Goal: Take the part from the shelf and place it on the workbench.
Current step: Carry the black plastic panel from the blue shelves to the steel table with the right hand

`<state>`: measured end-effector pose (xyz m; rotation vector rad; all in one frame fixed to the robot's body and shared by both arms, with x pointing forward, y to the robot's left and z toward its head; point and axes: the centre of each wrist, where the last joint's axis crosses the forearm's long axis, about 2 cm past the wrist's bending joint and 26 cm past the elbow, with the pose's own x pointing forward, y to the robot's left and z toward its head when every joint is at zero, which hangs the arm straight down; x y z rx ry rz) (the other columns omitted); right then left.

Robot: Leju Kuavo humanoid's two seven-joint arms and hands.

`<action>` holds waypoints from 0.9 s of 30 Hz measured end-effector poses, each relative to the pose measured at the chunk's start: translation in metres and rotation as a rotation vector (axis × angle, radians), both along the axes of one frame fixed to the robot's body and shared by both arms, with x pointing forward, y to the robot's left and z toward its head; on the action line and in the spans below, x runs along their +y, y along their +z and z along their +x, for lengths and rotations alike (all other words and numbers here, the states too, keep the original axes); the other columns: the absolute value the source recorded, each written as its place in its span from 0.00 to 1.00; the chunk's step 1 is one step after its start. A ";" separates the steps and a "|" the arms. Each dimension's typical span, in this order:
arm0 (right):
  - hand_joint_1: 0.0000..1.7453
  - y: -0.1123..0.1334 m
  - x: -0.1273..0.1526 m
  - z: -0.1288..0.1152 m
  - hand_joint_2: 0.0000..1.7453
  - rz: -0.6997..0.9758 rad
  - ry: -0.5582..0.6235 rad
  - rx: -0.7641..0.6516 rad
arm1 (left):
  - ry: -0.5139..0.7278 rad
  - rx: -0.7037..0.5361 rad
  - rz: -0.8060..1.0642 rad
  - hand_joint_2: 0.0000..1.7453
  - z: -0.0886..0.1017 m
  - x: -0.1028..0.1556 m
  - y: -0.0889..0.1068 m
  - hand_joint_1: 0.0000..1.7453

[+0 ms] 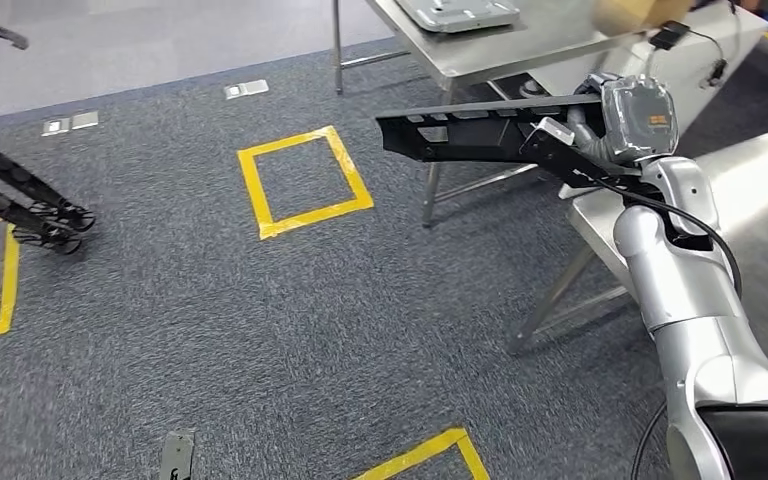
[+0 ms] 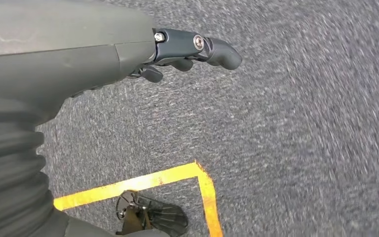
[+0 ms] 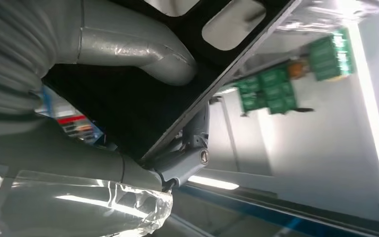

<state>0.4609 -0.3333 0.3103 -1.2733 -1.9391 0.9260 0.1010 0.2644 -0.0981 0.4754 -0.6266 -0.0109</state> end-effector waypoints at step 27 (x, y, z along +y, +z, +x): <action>0.94 0.018 -0.080 0.010 1.00 -0.091 -0.249 0.053 | 0.026 -0.177 0.066 1.00 -0.014 -0.014 -0.001 0.00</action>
